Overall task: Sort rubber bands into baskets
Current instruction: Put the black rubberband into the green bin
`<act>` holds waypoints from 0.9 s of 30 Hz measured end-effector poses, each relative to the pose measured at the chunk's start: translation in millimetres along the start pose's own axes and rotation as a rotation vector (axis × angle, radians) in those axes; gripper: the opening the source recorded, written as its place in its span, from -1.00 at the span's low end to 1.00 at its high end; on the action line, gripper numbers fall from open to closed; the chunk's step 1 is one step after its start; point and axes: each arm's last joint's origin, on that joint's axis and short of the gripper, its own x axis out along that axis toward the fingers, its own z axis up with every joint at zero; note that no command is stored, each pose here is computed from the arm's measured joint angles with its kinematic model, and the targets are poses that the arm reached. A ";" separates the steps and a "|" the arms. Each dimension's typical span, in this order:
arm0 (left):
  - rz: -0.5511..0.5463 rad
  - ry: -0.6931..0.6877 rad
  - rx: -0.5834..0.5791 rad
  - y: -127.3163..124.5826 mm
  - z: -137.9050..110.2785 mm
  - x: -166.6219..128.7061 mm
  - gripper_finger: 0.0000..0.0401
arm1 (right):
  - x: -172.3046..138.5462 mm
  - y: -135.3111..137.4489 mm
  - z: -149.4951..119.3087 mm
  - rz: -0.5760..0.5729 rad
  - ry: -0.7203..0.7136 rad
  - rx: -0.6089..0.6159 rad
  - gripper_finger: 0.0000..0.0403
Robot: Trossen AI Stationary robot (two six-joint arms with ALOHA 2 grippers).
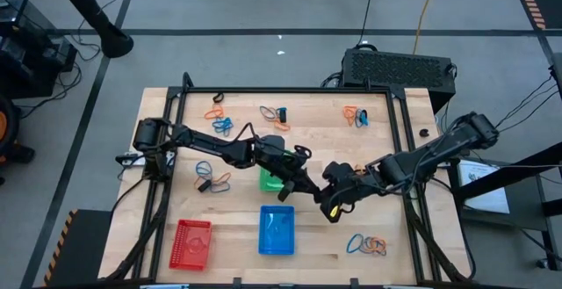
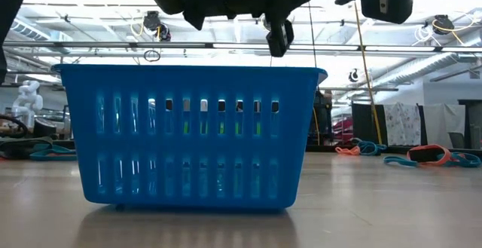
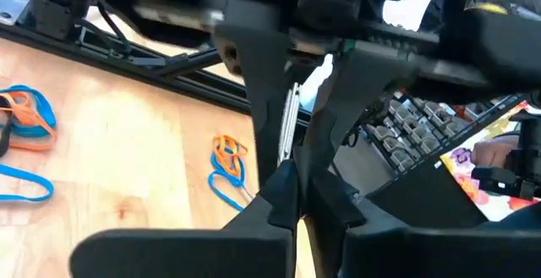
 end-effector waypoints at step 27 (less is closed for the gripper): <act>0.378 0.376 -0.153 30.9 -13.4 -53.3 -0.96 | -30.0 -16.8 4.3 -0.059 0.017 -0.026 -0.43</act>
